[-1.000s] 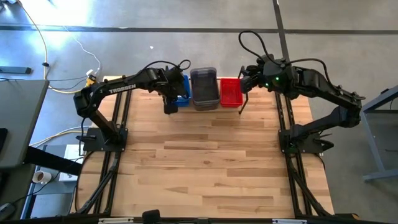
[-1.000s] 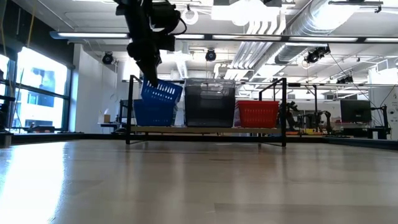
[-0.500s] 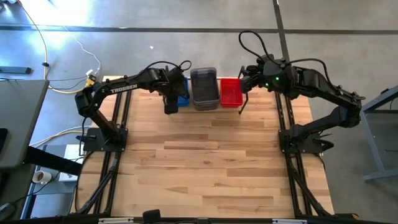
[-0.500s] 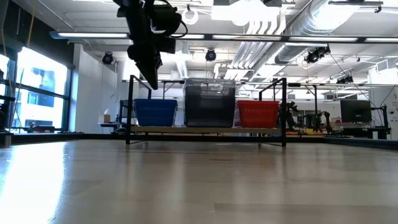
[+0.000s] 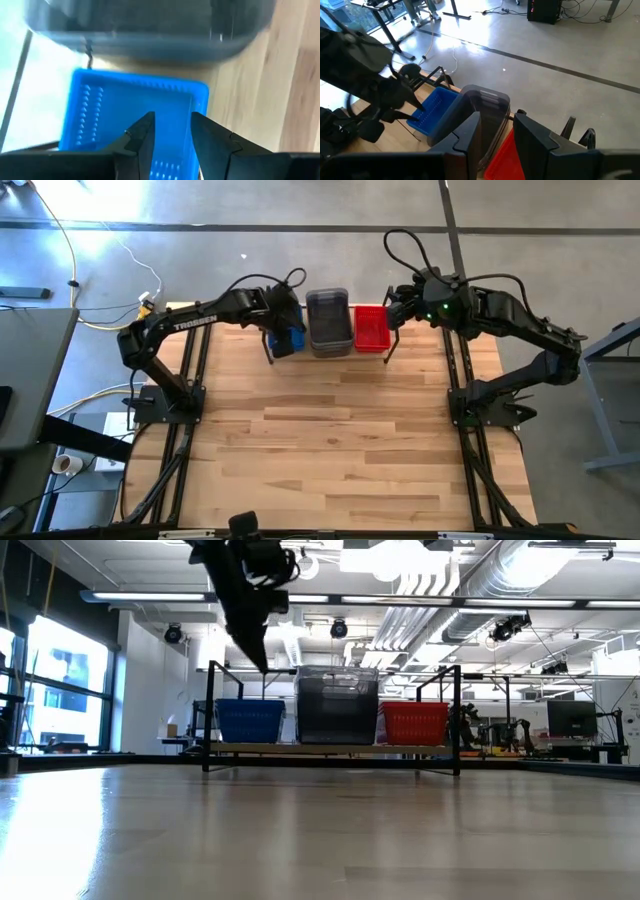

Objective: Stack baskets on shelf by color
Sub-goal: Adjust the black bins on the shelf

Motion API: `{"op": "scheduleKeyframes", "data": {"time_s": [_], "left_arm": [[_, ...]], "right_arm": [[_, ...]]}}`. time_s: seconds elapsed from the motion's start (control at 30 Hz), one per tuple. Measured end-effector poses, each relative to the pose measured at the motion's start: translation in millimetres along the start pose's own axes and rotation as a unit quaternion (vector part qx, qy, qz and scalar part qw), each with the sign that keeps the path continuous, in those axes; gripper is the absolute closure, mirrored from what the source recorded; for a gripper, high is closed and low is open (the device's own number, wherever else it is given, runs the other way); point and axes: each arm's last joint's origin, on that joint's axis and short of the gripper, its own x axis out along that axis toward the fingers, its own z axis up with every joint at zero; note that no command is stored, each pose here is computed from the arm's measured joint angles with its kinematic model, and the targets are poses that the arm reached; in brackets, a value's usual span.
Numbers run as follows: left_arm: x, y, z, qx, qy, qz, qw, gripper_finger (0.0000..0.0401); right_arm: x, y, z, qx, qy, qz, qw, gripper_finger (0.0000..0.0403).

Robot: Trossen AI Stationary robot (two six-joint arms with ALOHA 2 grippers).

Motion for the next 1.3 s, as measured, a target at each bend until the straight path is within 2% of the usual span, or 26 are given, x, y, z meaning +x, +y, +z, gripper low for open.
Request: {"op": "scheduleKeyframes", "data": {"time_s": [0.3, 0.47, 0.57, 0.87, 0.97, 1.1, 1.3], "left_arm": [[-5.7, 8.4, 11.9, -0.099, -0.071, 0.04, 0.992, 0.0284], [-6.2, 10.6, 14.0, -0.198, -0.087, 0.048, 0.975, 0.0284], [-3.4, 11.8, 15.3, -0.236, -0.091, 0.054, 0.966, 0.0284], [15.7, 14.0, 14.4, -0.308, -0.065, 0.068, 0.947, 0.0284], [21.6, 14.8, 13.7, -0.327, -0.056, 0.09, 0.939, 0.0284], [26.4, 15.4, 13.3, -0.335, -0.049, 0.102, 0.935, 0.0292], [25.9, 17.1, 19.4, -0.351, -0.083, 0.098, 0.927, 0.0312]], "right_arm": [[0.0, 0.0, 0.0, 0.0, 0.0, 0.0, 1.0, 0.0304], [0.0, 0.0, 0.0, -0.002, 0.0, 0.0, 1.0, 0.0304], [0.0, -0.1, 0.0, -0.009, -0.001, -0.003, 1.0, 0.0304], [0.0, -0.2, 0.0, -0.025, -0.002, -0.003, 1.0, 0.0304], [0.0, -0.2, 0.0, -0.028, -0.001, -0.003, 1.0, 0.0304], [0.0, -0.2, 0.0, -0.038, -0.001, -0.003, 0.999, 0.0304], [0.0, -0.1, 0.0, -0.046, -0.001, -0.003, 0.999, 0.0304]]}}
